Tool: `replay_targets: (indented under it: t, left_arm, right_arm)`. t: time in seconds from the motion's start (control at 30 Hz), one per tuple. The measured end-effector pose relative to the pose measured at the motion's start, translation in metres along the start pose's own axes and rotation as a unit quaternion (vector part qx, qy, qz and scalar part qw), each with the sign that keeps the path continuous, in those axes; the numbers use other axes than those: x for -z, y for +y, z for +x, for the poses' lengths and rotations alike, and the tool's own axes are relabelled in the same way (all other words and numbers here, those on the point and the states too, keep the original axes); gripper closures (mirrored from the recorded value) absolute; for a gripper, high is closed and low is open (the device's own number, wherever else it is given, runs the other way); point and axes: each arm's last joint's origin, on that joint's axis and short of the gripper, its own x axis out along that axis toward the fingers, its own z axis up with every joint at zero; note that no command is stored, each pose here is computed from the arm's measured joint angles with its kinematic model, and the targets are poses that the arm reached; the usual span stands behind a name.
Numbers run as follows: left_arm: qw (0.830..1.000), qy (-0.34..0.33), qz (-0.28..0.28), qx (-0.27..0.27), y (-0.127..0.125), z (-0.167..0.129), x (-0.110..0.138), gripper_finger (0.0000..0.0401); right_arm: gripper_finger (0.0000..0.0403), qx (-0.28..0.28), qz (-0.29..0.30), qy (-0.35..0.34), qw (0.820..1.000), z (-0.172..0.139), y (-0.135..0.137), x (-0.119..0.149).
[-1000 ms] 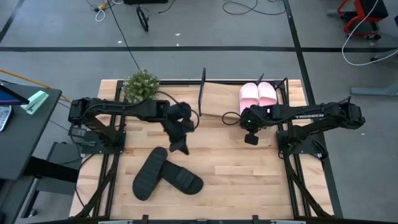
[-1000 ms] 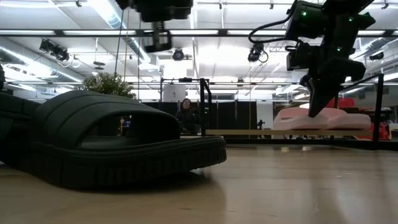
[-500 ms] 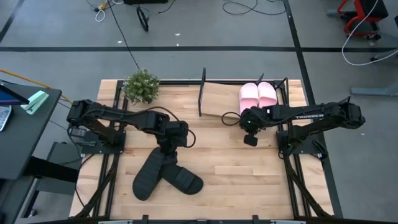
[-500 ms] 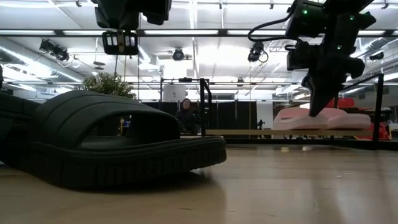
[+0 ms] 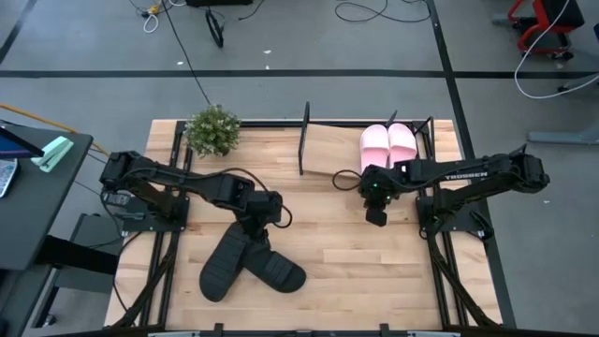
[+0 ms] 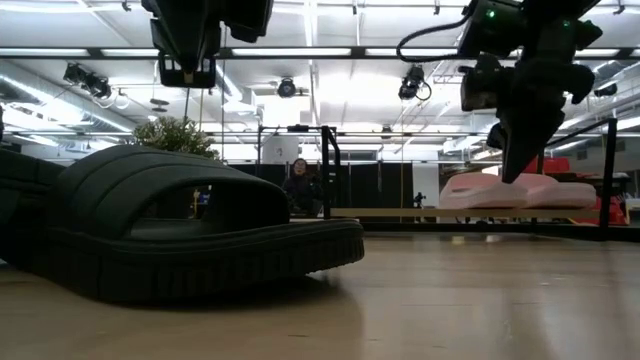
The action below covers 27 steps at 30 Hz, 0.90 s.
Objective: Pick and place slides into the shelf
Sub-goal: Put the right black slide on the shelf
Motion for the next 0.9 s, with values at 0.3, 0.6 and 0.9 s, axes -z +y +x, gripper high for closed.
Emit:
replay_targets:
  t: [0.3, 0.6, 0.9]
  left_arm:
    - [0.998, -0.015, -0.056, -0.034, -0.011, 0.008, 0.008, 0.0362]
    - [0.993, 0.022, -0.097, -0.066, -0.028, 0.045, 0.023, 0.0353]
    - [0.988, -0.004, -0.060, -0.142, -0.048, 0.069, 0.049, 0.0355]
  right_arm:
    - [0.0350, -0.049, -0.017, -0.063, 0.997, 0.001, 0.030, -0.006]
    - [0.0350, -0.071, -0.040, -0.080, 0.993, 0.000, 0.045, -0.006]
    - [0.0350, -0.091, -0.032, -0.074, 0.993, 0.000, 0.059, 0.000]
